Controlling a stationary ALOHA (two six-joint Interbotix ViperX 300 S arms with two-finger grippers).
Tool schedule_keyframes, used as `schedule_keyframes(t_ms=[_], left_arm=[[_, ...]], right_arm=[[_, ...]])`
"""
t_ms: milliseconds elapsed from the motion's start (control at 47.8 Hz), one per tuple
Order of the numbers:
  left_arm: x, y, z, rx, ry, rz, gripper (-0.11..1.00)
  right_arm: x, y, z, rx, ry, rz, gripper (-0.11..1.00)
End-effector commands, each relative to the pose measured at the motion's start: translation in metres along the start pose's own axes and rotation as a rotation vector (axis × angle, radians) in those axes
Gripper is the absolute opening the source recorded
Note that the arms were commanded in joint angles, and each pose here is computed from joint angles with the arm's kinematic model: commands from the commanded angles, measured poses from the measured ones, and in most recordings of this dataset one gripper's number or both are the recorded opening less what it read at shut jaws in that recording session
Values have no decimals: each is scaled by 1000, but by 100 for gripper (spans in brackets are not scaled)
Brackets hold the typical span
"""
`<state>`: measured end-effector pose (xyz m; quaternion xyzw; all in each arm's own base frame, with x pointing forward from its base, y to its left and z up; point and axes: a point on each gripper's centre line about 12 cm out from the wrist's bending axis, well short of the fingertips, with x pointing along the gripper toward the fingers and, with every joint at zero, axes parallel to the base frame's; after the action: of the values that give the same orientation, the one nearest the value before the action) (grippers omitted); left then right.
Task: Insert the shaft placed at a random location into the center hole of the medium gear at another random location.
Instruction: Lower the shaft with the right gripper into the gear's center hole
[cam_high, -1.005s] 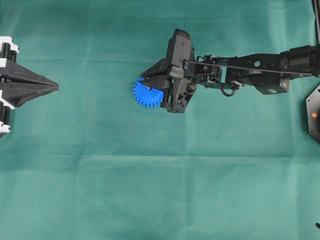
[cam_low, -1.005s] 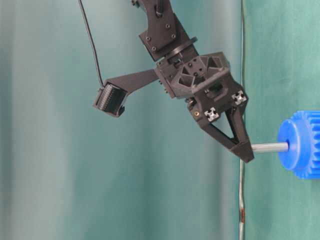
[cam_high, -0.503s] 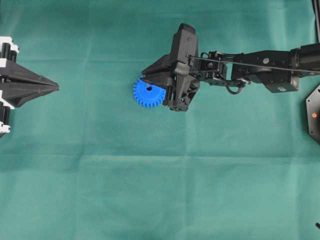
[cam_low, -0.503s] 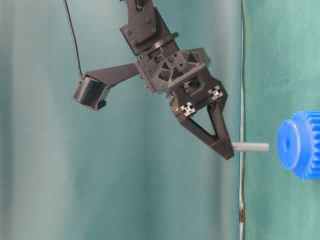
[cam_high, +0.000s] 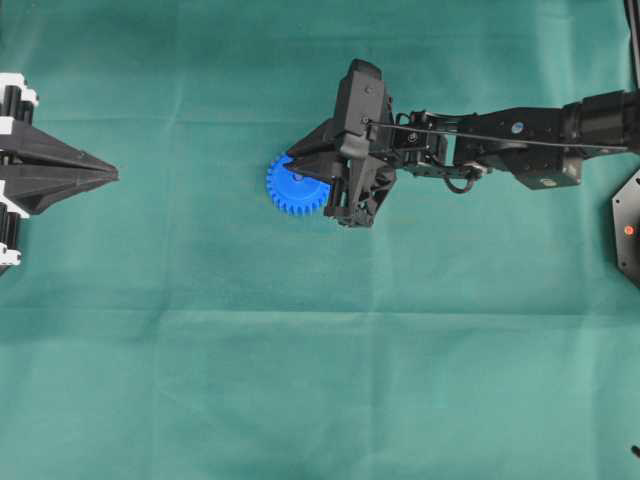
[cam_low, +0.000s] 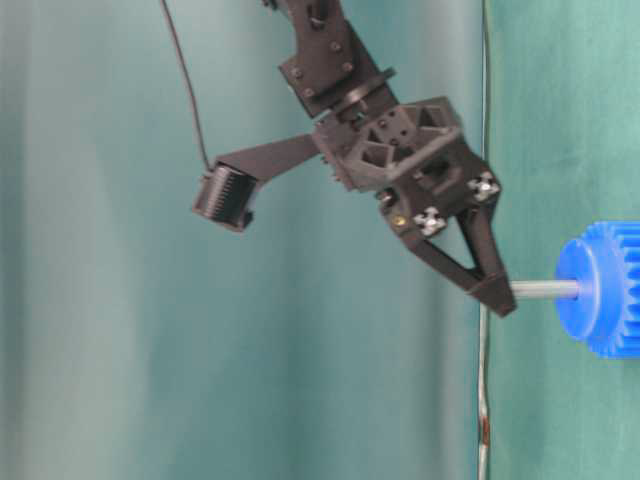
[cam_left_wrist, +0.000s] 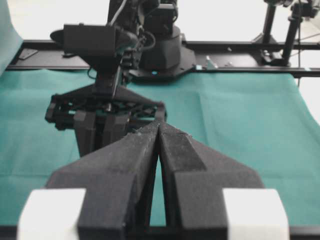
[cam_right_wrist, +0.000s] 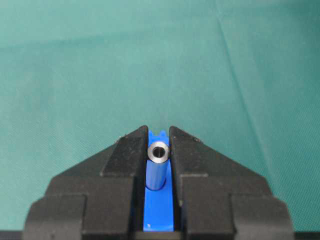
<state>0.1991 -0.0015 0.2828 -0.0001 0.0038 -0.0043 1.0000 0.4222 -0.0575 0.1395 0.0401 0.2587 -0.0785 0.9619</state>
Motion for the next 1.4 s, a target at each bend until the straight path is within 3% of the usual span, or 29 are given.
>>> schedule_keyframes(t_ms=[0, 628, 1382], left_arm=[[2, 0, 8, 2, -20, -2, 0], [3, 0, 8, 2, -17, -2, 0], [2, 0, 6, 2, -6, -2, 0]], right_arm=[[-1, -3, 12, 0, -46, -6, 13], [12, -3, -6, 5, -9, -8, 13], [15, 3, -11, -1, 6, 4, 13]])
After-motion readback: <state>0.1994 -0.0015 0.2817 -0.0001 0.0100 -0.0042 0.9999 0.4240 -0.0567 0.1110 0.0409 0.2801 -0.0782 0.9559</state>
